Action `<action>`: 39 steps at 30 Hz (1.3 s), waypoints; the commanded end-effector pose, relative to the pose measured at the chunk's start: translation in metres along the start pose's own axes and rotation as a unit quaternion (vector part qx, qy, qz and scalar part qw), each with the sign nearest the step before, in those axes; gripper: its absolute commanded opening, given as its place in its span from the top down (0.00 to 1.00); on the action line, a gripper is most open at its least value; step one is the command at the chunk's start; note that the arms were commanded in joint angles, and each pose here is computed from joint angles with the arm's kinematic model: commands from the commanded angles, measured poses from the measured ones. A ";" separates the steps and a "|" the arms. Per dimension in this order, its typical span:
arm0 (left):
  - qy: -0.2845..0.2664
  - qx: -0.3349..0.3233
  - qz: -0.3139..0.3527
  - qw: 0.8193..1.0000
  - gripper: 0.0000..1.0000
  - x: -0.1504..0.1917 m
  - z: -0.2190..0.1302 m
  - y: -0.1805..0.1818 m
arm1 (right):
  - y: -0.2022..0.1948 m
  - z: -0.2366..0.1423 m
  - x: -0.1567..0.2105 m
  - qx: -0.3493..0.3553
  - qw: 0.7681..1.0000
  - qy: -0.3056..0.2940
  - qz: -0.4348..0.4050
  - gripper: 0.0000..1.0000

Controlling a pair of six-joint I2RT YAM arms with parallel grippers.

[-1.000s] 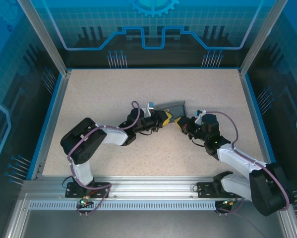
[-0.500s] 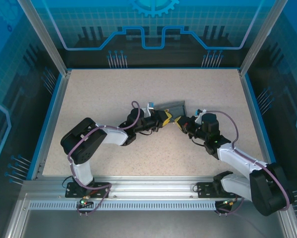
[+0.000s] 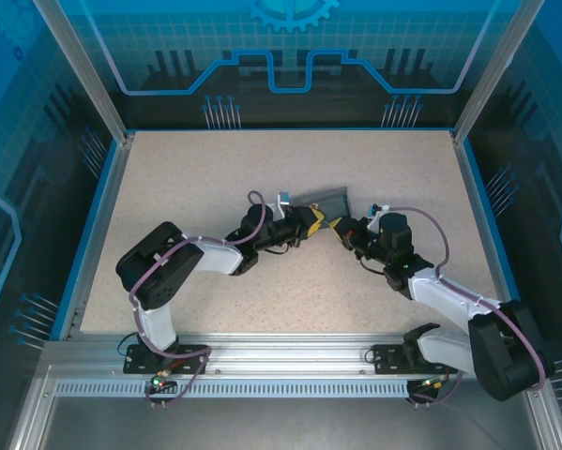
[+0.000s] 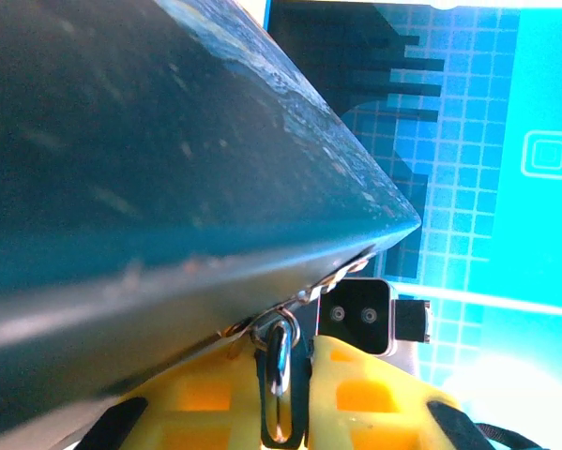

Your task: Unlock a padlock with a key

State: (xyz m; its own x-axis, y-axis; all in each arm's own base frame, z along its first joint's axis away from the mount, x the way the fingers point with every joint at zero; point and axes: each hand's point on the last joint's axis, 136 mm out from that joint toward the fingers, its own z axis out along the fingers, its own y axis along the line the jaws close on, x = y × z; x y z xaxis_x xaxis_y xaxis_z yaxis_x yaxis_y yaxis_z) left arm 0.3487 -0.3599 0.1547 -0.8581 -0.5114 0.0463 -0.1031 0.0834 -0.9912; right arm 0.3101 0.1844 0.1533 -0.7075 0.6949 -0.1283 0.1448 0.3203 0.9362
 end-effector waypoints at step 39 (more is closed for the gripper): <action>0.054 0.083 -0.001 0.995 1.00 0.042 0.016 -0.046 | -0.002 0.016 0.007 -0.034 0.999 -0.009 -0.022 1.00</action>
State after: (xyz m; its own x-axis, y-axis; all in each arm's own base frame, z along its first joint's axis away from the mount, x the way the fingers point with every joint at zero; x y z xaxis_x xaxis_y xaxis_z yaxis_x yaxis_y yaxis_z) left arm 0.3621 -0.3622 0.1562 -0.8053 -0.5875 0.0800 -0.1165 0.0245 -0.9929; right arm 0.3238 0.1820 0.1456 -0.6572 0.7310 -0.1839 0.0892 0.3177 0.9440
